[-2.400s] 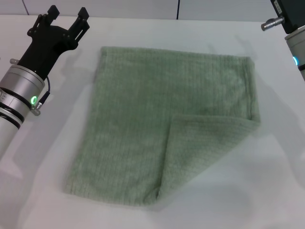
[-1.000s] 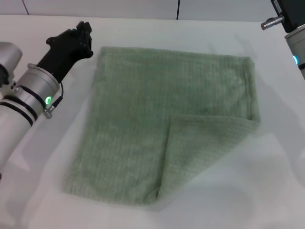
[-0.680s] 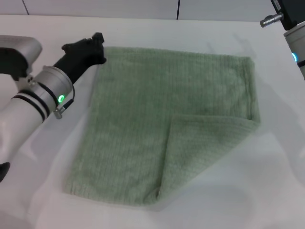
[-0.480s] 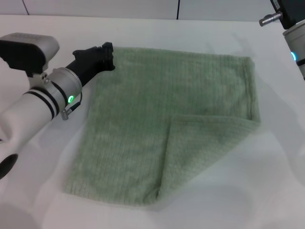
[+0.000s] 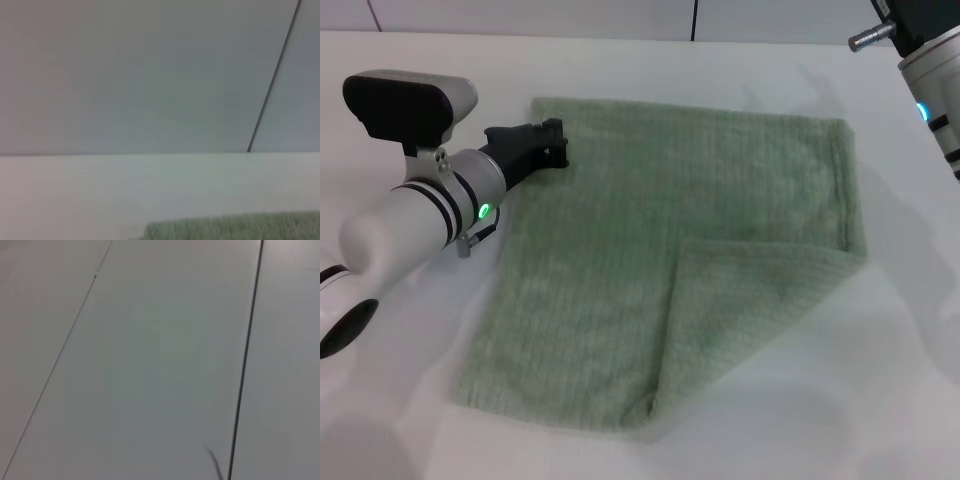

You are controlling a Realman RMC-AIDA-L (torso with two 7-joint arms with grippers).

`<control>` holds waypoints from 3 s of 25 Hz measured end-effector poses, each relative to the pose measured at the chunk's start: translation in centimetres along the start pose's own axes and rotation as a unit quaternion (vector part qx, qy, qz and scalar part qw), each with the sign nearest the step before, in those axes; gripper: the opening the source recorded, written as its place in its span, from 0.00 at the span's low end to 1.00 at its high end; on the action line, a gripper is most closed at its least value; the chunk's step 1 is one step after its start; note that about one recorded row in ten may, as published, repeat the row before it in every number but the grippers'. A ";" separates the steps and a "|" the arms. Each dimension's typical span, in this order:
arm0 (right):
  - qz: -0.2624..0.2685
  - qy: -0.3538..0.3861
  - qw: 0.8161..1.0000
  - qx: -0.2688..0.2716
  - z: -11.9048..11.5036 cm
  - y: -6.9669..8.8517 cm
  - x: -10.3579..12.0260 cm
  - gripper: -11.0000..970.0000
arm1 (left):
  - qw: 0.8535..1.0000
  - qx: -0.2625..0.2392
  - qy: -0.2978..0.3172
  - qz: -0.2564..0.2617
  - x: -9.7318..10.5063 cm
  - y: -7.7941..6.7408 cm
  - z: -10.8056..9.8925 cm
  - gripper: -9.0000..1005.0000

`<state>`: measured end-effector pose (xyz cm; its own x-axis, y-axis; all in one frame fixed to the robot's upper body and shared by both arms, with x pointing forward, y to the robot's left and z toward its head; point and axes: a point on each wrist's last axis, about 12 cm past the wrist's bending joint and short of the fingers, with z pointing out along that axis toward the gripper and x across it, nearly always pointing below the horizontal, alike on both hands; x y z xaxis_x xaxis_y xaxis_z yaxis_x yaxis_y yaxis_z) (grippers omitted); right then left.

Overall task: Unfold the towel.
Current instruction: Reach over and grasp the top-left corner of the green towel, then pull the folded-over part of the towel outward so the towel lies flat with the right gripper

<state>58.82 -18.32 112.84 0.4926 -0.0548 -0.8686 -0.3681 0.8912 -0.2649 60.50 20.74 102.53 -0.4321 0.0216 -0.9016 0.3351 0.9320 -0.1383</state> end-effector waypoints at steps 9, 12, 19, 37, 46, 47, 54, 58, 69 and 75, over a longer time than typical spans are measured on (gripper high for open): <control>0.010 0.004 1.000 -0.001 0.4 0.0 0.0 0.85 | 1.000 -0.010 0.023 0.007 0.1 0.0 0.3 0.01; 0.010 0.009 1.000 -0.002 0.6 0.0 0.1 0.85 | 1.000 -0.010 0.024 0.007 0.1 0.0 0.3 0.01; 0.012 0.026 1.000 -0.007 1.0 0.2 0.4 0.85 | 1.000 -0.007 0.027 0.012 0.3 -0.2 0.3 0.01; 0.167 0.099 0.980 -0.039 4.0 1.6 0.2 0.85 | 0.999 -0.004 0.028 0.015 0.2 -0.4 0.4 0.01; 0.179 0.196 0.962 -0.058 6.1 3.7 -3.3 0.85 | 1.000 -0.003 0.026 0.015 0.2 -0.3 0.3 0.01; 0.179 0.196 0.962 -0.058 6.1 3.7 -3.3 0.85 | 1.000 -0.003 0.026 0.015 0.2 -0.3 0.3 0.01; 0.105 0.323 0.939 -0.046 7.3 3.8 -5.2 0.85 | 1.000 -0.003 0.025 0.015 0.3 -0.3 0.3 0.01; 0.068 0.394 0.912 -0.089 7.5 3.7 -6.5 0.86 | 1.000 -0.003 0.026 0.014 0.3 -0.3 0.2 0.01; 0.090 0.497 0.837 -0.211 7.6 3.2 -5.8 0.86 | 1.000 -0.004 0.028 0.013 0.6 -0.2 0.1 0.01; 0.076 0.536 0.805 -0.244 7.3 3.4 -4.7 0.85 | 1.000 -0.003 0.027 0.013 0.5 -0.3 0.2 0.01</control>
<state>61.00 -11.77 119.05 -0.4543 -0.5517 -0.6995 -0.7549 0.6553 -0.0265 60.32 20.44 102.04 -0.4672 0.0653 -0.8817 0.3418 0.9331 -0.1120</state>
